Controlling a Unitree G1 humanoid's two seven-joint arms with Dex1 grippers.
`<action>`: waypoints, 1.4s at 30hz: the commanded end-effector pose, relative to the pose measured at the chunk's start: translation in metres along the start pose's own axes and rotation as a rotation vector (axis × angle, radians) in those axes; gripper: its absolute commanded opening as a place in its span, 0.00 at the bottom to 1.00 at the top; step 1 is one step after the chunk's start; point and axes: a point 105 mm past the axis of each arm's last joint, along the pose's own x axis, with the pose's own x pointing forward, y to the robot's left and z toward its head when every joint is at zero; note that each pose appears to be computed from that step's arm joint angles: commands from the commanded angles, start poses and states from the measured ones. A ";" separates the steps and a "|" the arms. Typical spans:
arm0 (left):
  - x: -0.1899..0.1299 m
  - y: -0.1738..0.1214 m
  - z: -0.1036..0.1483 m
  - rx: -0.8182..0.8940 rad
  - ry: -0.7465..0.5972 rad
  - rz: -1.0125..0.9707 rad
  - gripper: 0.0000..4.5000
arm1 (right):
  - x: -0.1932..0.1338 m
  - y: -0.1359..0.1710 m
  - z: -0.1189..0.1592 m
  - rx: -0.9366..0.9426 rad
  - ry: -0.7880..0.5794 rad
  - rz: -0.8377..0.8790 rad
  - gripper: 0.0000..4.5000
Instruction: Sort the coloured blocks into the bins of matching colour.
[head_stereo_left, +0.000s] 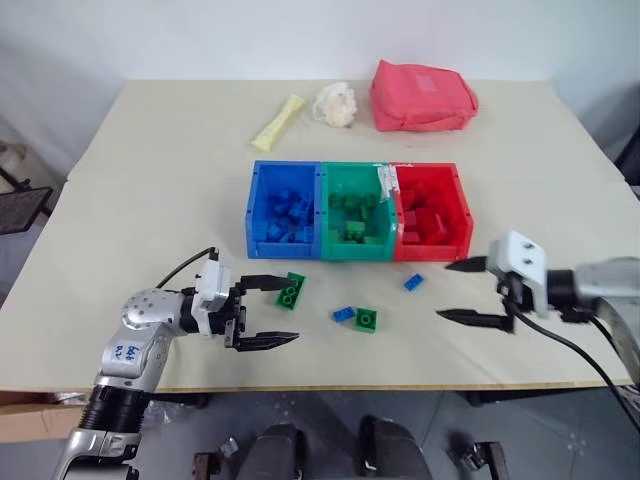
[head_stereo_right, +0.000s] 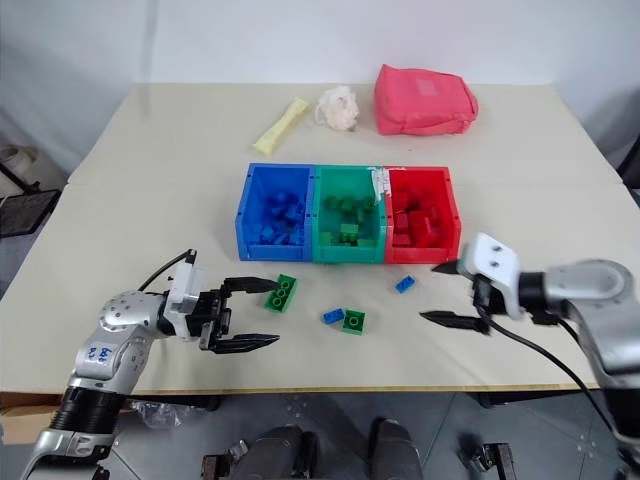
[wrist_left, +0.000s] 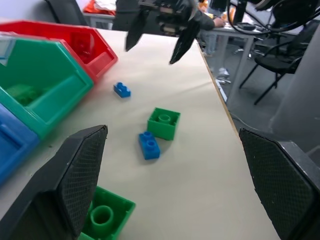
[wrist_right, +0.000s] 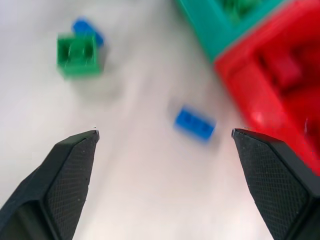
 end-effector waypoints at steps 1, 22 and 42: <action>-0.004 0.001 0.003 0.025 0.005 -0.015 1.00 | -0.022 0.001 -0.004 -0.005 0.030 -0.060 0.99; -0.006 -0.001 0.010 0.052 -0.029 0.063 1.00 | 0.061 -0.026 0.010 0.006 -0.086 -0.035 0.99; -0.017 -0.014 0.007 0.040 -0.014 0.135 1.00 | 0.073 -0.023 0.007 -0.017 -0.095 0.001 0.33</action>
